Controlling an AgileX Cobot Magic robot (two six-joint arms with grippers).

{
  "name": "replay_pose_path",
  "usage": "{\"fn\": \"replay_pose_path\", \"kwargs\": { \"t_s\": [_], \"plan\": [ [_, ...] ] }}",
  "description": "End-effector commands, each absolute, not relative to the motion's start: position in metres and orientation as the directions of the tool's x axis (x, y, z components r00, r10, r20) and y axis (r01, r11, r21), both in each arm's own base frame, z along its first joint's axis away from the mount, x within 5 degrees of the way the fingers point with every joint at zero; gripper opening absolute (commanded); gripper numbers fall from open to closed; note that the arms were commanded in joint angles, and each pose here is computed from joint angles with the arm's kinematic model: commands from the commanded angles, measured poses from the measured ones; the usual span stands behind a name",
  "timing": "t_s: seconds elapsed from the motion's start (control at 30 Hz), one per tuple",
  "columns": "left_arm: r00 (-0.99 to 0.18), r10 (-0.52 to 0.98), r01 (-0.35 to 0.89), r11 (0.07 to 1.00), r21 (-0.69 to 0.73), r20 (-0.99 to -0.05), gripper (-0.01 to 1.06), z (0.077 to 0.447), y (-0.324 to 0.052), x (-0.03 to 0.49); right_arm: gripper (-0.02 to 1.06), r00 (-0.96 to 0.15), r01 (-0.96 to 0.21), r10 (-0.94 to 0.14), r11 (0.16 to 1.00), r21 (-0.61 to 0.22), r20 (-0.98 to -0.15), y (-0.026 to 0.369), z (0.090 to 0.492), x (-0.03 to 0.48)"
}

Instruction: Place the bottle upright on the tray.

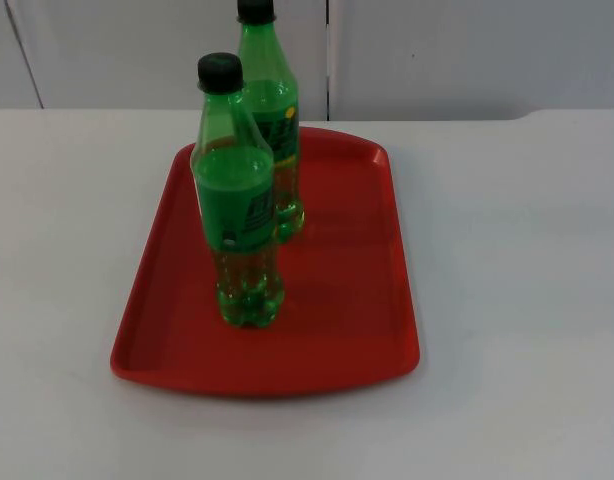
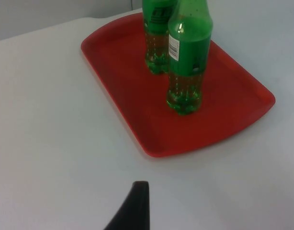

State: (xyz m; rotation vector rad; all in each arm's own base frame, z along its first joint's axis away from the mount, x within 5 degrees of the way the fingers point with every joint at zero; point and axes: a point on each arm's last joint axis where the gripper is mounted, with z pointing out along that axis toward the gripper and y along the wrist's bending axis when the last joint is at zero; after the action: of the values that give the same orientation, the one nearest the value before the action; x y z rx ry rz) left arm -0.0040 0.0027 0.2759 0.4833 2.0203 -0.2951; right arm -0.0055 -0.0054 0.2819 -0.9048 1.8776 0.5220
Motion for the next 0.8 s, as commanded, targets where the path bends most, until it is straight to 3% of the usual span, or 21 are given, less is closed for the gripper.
{"fn": "replay_pose_path", "kwargs": {
  "t_s": [0.0, 0.77],
  "plan": [
    [-0.421, 0.216, 0.461, 0.887, -0.003, -0.881, 0.93, 0.2746, 0.0027, -0.0040, 1.05, -0.275, -0.775, -0.367, 0.631, -0.021, -0.889, -0.0054, 0.2802, -0.0053],
    [-0.420, 0.217, 0.460, 0.888, -0.001, -0.881, 0.93, 0.2746, 0.0028, -0.0039, 1.05, -0.286, -0.752, -0.356, 0.658, -0.021, -0.889, -0.0051, 0.2803, -0.0054]
  ]
}}
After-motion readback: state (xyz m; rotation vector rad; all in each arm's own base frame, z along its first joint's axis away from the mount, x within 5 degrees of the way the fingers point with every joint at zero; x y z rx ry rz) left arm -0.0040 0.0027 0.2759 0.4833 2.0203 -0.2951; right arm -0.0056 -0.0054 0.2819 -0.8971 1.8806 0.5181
